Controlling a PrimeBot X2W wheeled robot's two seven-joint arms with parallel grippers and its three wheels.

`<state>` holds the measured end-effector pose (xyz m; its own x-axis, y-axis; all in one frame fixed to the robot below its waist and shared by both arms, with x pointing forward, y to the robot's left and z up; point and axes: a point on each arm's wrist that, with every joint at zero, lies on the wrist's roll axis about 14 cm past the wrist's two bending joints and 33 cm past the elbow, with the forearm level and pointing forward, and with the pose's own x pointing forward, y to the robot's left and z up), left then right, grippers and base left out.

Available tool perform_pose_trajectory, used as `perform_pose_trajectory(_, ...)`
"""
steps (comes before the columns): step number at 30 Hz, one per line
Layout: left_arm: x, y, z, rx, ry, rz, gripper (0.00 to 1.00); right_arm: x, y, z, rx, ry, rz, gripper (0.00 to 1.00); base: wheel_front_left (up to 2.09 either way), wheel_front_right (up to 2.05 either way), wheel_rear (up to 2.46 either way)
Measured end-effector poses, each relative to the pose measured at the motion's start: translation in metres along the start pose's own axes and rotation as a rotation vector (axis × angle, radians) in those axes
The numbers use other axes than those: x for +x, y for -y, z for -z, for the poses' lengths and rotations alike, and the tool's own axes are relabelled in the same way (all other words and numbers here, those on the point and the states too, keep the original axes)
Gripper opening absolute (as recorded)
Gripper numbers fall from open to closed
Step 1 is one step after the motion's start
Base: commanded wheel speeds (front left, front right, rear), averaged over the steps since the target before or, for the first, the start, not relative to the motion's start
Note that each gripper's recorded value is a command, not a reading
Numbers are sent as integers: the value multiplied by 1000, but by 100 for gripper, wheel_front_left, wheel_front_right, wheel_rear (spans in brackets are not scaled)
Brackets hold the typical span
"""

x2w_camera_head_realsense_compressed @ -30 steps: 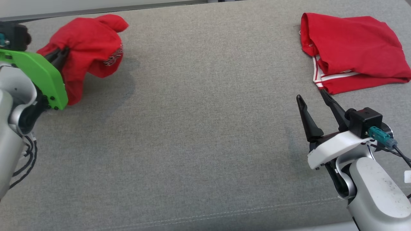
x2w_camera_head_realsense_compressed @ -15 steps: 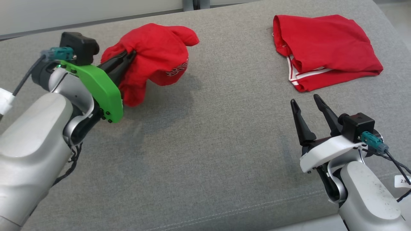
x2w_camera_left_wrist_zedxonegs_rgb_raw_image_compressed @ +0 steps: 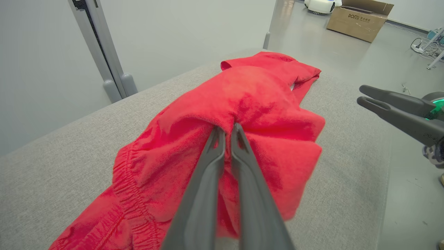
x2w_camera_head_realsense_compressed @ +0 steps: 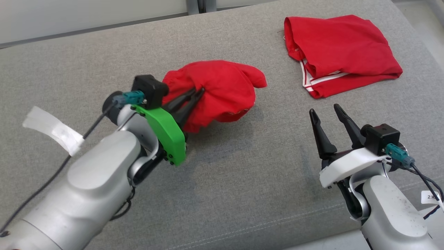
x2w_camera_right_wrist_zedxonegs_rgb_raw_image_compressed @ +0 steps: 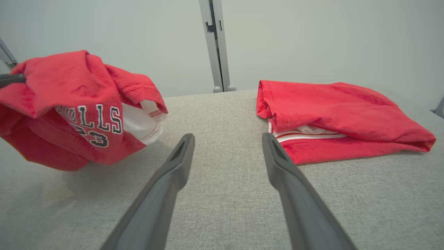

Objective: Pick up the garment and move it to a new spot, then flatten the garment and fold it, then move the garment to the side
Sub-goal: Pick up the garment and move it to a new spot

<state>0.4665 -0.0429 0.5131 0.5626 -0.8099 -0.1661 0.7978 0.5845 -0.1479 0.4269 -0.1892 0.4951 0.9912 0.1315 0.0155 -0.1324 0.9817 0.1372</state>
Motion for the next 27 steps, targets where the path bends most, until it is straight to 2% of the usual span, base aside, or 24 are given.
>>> perform_pose_trajectory(4,1,13,17,-45,-12,16,0,1,-1,1,3,-2,-2,100,0,0,0)
perform_pose_trajectory(7,-1,12,34,-30,-44,-1,0,2,-2,2,4,-2,-5,100,0,0,0)
perform_pose_trajectory(12,-5,25,61,-109,-68,-14,0,6,-8,3,5,-5,-25,100,0,0,0)
perform_pose_trajectory(19,-12,30,90,-151,-110,-43,0,11,-17,5,13,-7,-47,100,0,0,0)
perform_pose_trajectory(20,-12,30,91,-156,-112,-46,13,11,-17,5,15,-8,-47,100,0,0,0)
perform_pose_trajectory(22,-13,31,95,-157,-116,-53,100,11,-18,4,17,-6,-49,100,0,0,0)
perform_pose_trajectory(27,-14,27,91,-152,-96,-75,100,12,-17,0,20,6,-46,100,0,0,0)
